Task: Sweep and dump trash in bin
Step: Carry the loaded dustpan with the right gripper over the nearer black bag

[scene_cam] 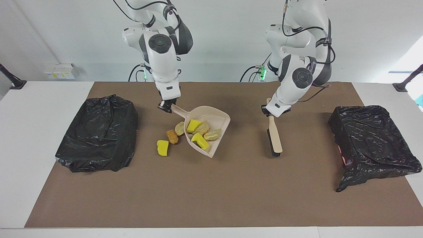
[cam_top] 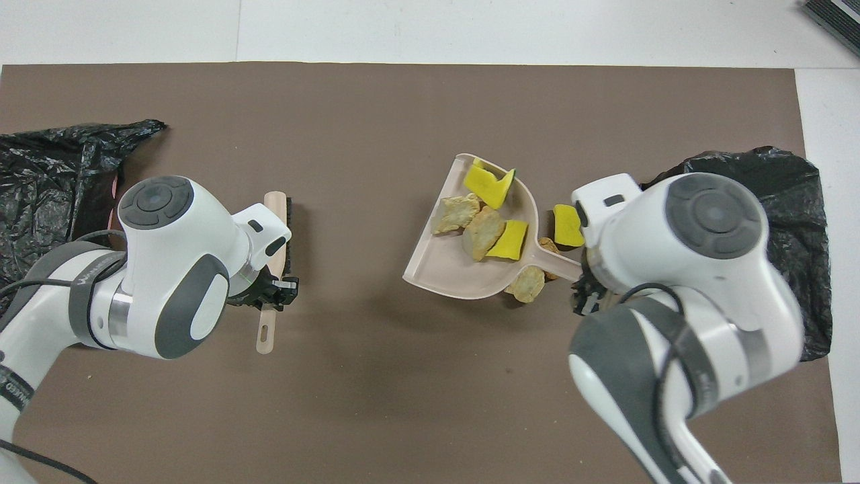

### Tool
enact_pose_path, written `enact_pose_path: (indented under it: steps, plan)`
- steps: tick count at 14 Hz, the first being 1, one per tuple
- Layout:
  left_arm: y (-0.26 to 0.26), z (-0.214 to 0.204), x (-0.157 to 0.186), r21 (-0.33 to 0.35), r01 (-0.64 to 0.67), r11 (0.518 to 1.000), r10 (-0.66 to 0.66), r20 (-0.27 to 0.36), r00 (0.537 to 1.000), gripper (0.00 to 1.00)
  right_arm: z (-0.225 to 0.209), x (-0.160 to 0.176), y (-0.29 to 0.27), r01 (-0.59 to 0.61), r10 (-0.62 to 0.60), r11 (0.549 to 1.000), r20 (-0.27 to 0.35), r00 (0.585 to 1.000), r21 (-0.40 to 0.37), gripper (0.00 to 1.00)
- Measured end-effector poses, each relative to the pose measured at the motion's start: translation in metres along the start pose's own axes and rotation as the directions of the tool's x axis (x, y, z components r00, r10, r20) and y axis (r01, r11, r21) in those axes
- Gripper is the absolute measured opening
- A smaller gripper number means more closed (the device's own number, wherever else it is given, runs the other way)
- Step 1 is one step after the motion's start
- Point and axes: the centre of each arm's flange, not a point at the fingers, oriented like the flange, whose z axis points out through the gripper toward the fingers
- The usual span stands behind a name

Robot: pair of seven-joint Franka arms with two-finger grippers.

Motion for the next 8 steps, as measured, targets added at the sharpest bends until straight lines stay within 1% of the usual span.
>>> enact_pose_path:
  steps: [2, 4, 6, 8]
  plan:
    - [0.015, 0.004, -0.005, 0.006, 0.032, 0.999, -0.032, -0.003, 0.999, 0.26, -0.028, -0.06, 0.026, 0.007, -0.007, 1.0, -0.012, 1.0, -0.005, 0.33]
    - [0.048, 0.017, -0.022, 0.015, 0.058, 0.998, -0.058, -0.026, 0.998, 0.26, -0.044, -0.13, 0.053, 0.016, -0.016, 1.0, -0.016, 1.0, -0.002, 0.33]
    - [0.085, 0.035, -0.054, 0.025, 0.068, 0.997, -0.067, -0.05, 0.997, 0.26, -0.045, -0.197, 0.081, 0.024, -0.024, 1.0, -0.021, 0.999, -0.002, 0.33]
    - [0.119, 0.049, -0.096, 0.039, 0.073, 0.997, -0.07, -0.065, 0.995, 0.26, -0.041, -0.257, 0.101, 0.031, -0.031, 0.999, -0.012, 0.999, -0.009, 0.33]
